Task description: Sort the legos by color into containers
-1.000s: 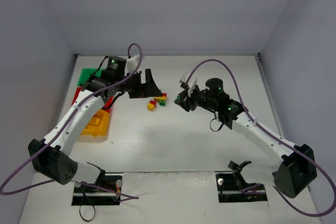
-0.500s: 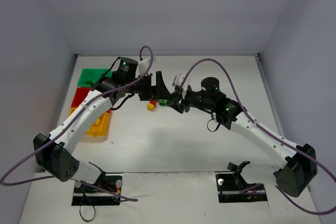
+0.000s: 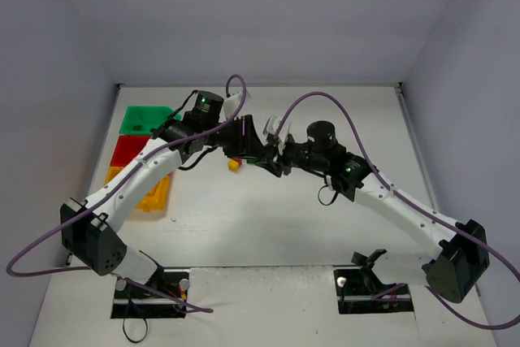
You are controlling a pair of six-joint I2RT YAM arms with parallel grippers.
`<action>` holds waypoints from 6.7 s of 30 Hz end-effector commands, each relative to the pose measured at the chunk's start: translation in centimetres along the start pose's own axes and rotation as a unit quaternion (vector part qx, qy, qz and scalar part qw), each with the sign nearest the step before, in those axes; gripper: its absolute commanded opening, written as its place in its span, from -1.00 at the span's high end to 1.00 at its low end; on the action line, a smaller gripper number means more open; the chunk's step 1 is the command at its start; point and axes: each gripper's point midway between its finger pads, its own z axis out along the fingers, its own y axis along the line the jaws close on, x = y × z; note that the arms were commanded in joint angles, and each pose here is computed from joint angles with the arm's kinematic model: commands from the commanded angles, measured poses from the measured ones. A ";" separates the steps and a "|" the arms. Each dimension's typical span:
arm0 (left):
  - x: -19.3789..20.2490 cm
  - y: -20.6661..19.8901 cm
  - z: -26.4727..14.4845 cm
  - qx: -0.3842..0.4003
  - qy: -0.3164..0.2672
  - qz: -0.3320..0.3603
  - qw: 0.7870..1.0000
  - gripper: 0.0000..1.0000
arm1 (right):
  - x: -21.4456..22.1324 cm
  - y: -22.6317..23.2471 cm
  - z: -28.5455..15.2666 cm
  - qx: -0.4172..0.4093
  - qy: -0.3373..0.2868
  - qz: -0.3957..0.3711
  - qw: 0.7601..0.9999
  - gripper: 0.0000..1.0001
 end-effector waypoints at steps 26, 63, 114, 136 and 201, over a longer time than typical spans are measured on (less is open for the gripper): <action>-11.4 16.3 -7.4 -0.275 -0.141 -0.006 0.951 1.00 | 2.6 -10.6 -6.0 0.259 0.008 0.143 0.955 -0.88; -17.4 26.3 -19.3 -0.459 -0.254 -0.082 0.847 -0.52 | 17.9 -19.8 -8.7 0.473 0.174 0.320 0.802 -0.72; -1.1 15.4 -8.0 -0.327 -0.114 -0.002 0.938 -0.52 | 21.0 -12.5 -0.9 0.368 0.174 0.457 0.791 -0.27; 0.5 9.6 -3.6 -0.115 -0.063 0.007 0.991 -0.52 | 9.5 -1.8 4.9 0.090 0.100 0.207 0.969 -0.25; -4.0 2.8 -2.4 0.024 -0.200 -0.028 0.979 0.87 | -0.7 -1.8 2.8 0.102 -0.019 0.198 0.975 -0.49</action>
